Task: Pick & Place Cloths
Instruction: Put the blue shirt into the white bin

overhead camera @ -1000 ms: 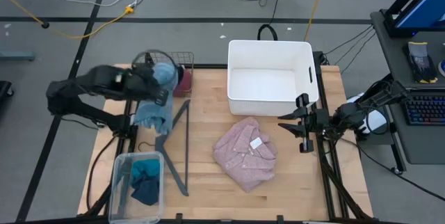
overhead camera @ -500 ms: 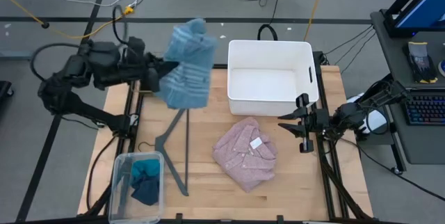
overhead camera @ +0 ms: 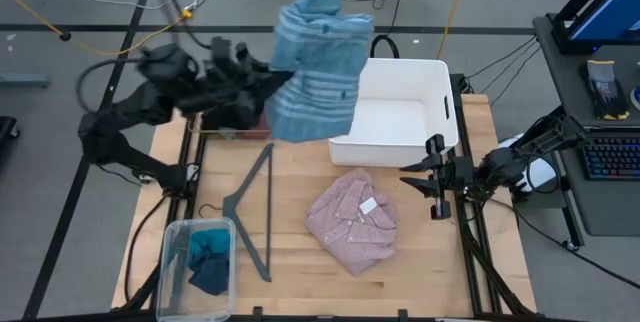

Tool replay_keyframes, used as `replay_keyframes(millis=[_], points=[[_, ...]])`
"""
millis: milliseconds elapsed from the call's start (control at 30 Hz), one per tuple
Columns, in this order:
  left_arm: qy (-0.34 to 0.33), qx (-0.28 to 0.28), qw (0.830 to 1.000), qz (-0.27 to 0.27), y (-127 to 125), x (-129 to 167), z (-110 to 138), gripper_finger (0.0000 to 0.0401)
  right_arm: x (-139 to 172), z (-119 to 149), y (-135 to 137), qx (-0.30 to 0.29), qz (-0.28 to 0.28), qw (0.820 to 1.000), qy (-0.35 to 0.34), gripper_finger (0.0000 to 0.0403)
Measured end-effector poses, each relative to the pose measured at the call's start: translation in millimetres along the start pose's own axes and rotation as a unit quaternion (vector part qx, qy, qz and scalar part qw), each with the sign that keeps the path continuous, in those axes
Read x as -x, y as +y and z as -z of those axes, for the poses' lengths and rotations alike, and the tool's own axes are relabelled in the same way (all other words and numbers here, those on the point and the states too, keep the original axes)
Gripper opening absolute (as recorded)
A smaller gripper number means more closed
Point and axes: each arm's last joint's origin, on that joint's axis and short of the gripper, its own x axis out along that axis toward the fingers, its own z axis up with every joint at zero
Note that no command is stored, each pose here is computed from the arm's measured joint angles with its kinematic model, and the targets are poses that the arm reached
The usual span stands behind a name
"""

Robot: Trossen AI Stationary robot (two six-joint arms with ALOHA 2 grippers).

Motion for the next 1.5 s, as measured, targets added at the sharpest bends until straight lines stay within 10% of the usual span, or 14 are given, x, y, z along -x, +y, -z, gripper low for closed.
replay_keyframes(millis=[500, 867, 1200, 1500], points=[[-0.008, -0.130, 0.990, -0.060, 41, -83, 46, 0.0025, 0, 0, 0, 0.010, 0.000, 1.000, 0.000, 0.0077], [0.084, -0.296, 0.945, -0.108, 49, -140, 61, 0.0025, 0, 0, 0, 0.046, 0.001, 0.999, 0.000, 0.0077], [0.167, -0.371, 0.907, -0.111, 63, -169, 98, 0.0025, 4, -2, -15, 0.085, 0.251, 0.963, 0.048, 0.0077], [0.246, -0.415, 0.869, -0.111, 93, -190, 141, 0.0025, 6, -7, -17, 0.107, 0.281, 0.953, 0.044, 0.0077]])
